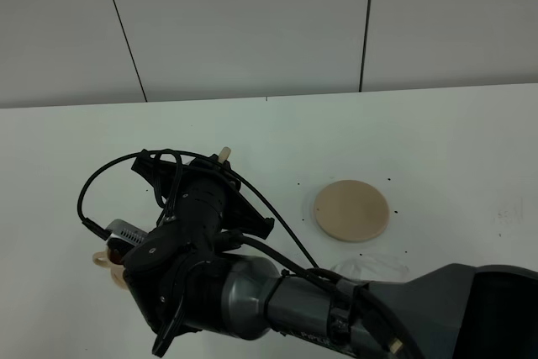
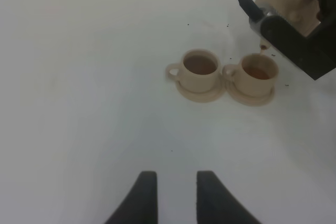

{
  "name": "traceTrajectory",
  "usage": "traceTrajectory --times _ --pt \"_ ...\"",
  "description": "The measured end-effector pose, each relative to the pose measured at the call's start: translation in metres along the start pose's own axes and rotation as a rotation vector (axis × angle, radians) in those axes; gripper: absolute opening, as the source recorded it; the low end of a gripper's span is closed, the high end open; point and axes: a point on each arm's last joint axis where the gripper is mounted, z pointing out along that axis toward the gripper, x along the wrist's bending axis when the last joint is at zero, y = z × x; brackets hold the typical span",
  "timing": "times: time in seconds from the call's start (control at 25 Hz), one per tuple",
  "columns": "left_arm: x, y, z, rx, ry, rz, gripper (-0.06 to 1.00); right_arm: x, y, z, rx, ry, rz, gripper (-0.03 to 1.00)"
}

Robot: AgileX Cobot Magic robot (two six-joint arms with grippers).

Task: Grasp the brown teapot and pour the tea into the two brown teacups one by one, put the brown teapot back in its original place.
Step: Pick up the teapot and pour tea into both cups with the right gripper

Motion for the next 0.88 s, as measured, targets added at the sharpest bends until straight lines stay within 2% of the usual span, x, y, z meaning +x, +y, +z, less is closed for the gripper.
traceTrajectory --times 0.88 --pt "0.0 0.0 0.0 0.0 0.0 0.0 0.25 -0.0016 0.0046 -0.0056 -0.009 -0.005 -0.014 0.1"
